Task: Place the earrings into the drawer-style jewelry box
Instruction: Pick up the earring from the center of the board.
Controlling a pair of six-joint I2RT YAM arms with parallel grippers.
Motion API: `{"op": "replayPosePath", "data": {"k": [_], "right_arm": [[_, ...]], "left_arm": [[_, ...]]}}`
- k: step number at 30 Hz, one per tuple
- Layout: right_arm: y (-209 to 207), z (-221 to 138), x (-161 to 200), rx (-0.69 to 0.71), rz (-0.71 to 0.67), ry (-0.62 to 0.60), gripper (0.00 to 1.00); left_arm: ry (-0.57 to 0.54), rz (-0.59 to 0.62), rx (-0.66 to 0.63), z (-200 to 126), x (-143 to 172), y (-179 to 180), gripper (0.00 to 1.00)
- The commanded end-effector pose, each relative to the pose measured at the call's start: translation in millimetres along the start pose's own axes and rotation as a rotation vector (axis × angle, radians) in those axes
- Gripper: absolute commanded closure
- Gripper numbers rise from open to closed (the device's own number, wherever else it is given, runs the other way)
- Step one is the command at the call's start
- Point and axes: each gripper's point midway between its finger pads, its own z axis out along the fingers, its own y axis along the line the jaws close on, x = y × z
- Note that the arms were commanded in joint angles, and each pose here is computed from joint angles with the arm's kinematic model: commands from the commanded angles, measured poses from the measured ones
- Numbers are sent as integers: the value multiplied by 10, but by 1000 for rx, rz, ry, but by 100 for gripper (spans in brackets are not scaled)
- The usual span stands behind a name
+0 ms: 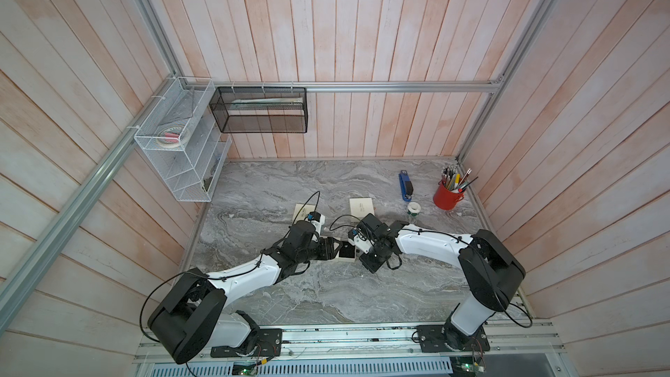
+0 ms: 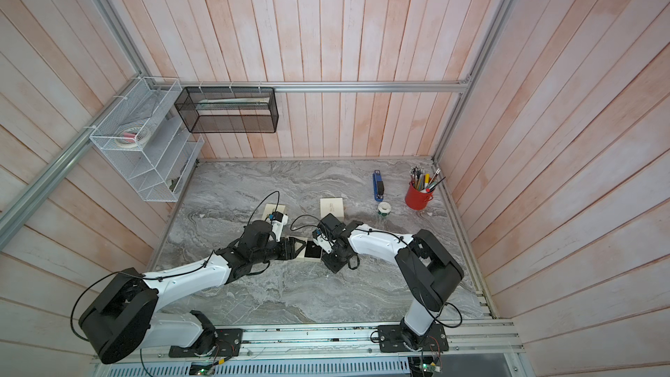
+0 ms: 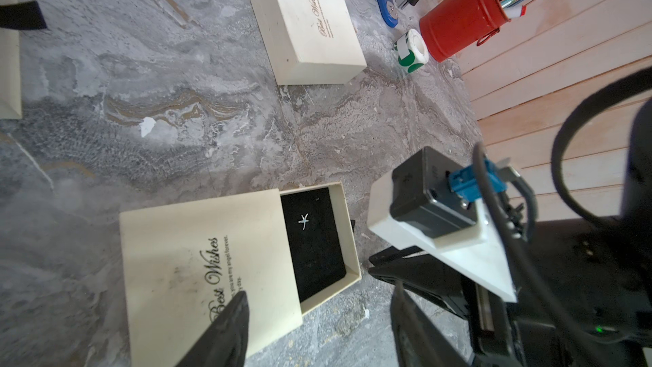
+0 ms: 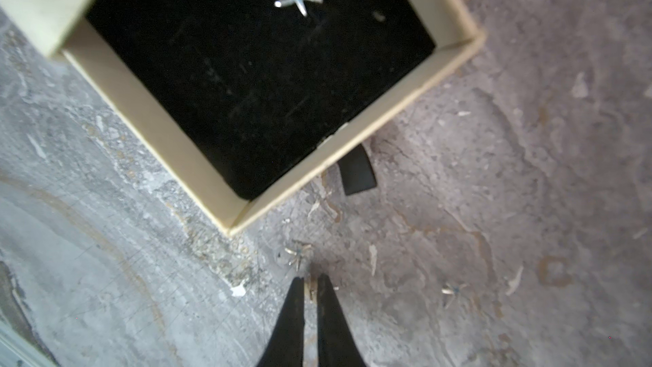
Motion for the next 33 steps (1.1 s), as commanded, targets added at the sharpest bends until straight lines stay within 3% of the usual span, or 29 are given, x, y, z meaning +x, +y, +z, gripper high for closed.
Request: {"op": "replayPosePath", "data": {"k": [1, 13, 22, 27, 33], "right_arm": [[28, 60, 110, -10, 17, 57, 89], [35, 75, 123, -16, 18, 67, 97], [-46, -144, 66, 21, 71, 5, 100], [-105, -465, -310, -3, 235, -183, 100], [246, -742, -828, -287, 467, -380, 100]], "left_arm": [[-14, 23, 7, 9, -68, -45, 35], [-18, 25, -1, -1, -69, -30, 36], [-44, 27, -5, -48, -192, -21, 36], [-88, 11, -19, -186, -418, 123, 35], [-99, 23, -81, -289, -554, 287, 35]]}}
